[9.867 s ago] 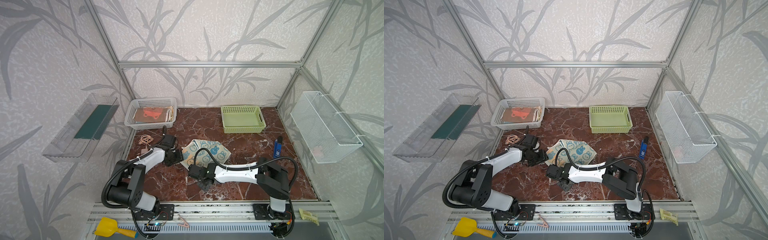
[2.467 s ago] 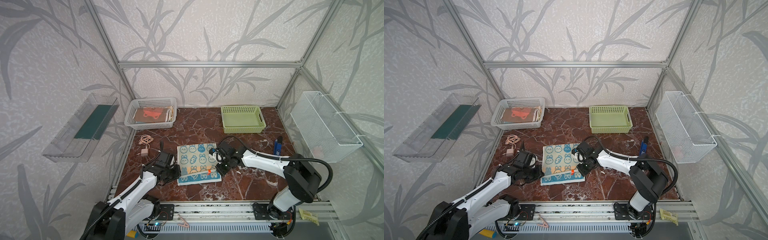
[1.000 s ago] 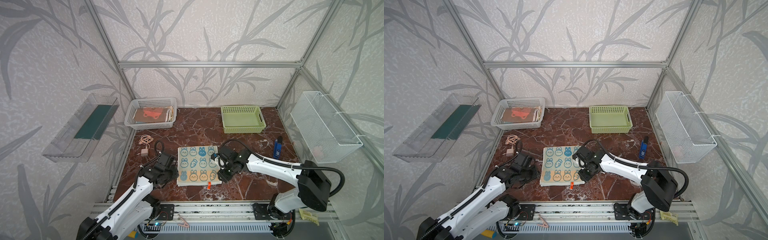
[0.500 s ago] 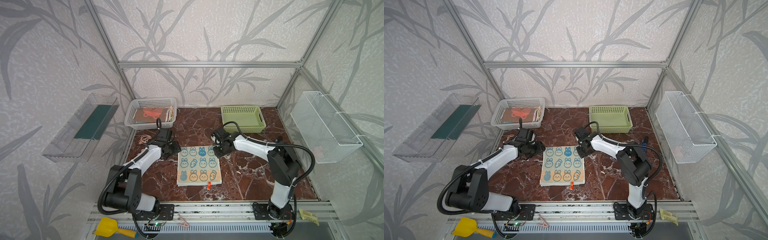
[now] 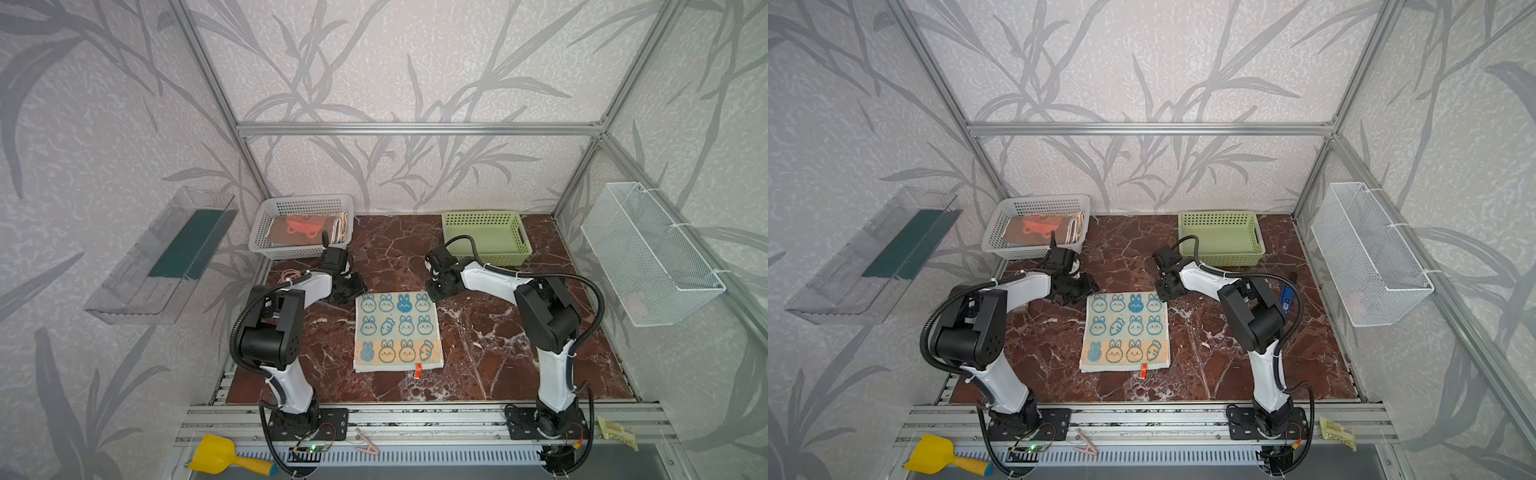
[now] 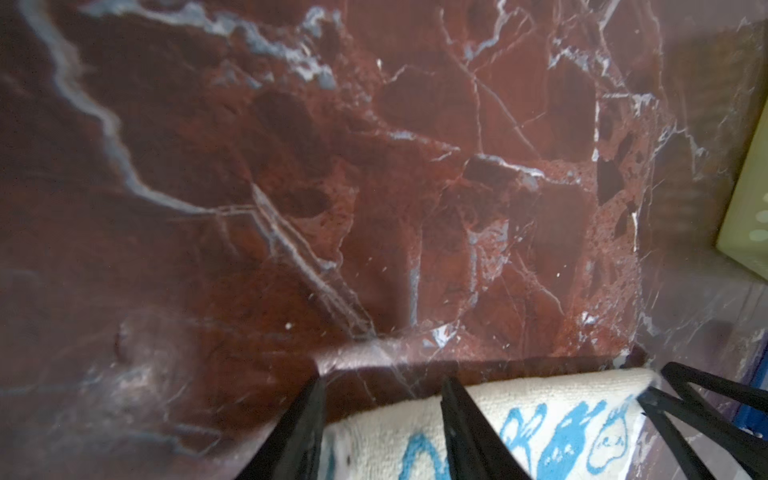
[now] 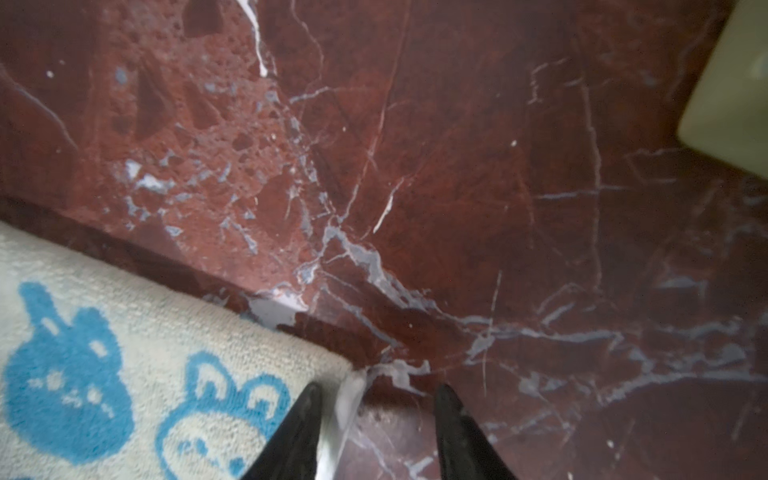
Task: Fold and stack the towels
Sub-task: 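Move both grippers to the folded towel's far edge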
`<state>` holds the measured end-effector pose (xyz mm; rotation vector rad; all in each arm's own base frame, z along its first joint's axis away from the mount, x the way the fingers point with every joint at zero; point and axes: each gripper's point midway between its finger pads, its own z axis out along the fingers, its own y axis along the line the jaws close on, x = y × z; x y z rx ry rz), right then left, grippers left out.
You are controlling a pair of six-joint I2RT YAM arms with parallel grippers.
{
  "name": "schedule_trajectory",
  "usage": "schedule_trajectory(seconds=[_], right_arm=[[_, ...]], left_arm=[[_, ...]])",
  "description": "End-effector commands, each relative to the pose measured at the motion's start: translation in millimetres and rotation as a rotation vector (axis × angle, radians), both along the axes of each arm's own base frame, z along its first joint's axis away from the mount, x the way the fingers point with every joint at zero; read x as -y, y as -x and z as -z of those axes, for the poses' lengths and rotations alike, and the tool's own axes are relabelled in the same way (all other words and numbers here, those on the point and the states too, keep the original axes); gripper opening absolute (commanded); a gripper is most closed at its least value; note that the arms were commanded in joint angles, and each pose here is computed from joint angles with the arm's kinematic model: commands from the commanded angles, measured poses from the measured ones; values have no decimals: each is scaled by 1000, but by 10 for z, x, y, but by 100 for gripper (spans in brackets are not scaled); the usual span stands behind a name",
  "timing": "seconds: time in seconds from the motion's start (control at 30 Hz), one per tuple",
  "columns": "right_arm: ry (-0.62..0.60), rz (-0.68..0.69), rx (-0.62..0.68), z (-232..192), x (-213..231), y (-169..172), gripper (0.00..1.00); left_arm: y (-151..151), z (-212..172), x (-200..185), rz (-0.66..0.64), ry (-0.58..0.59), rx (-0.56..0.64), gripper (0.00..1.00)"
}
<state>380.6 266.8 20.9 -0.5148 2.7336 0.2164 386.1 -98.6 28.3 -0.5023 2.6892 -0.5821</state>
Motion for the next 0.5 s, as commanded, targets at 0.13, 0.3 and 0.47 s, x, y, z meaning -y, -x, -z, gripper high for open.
schedule_trajectory(seconds=[0.13, 0.3, 0.47], right_arm=[[-74, -27, -44, 59, -192, 29, 39], [-142, -68, -43, -42, -318, 46, 15], [-152, -82, 31, -283, -288, -2, 0]], left_arm=[[4, -20, 20, 23, 12, -1, 25], [14, -140, 1, 38, 0, 26, 5], [22, -302, -99, 39, -54, 57, 0]])
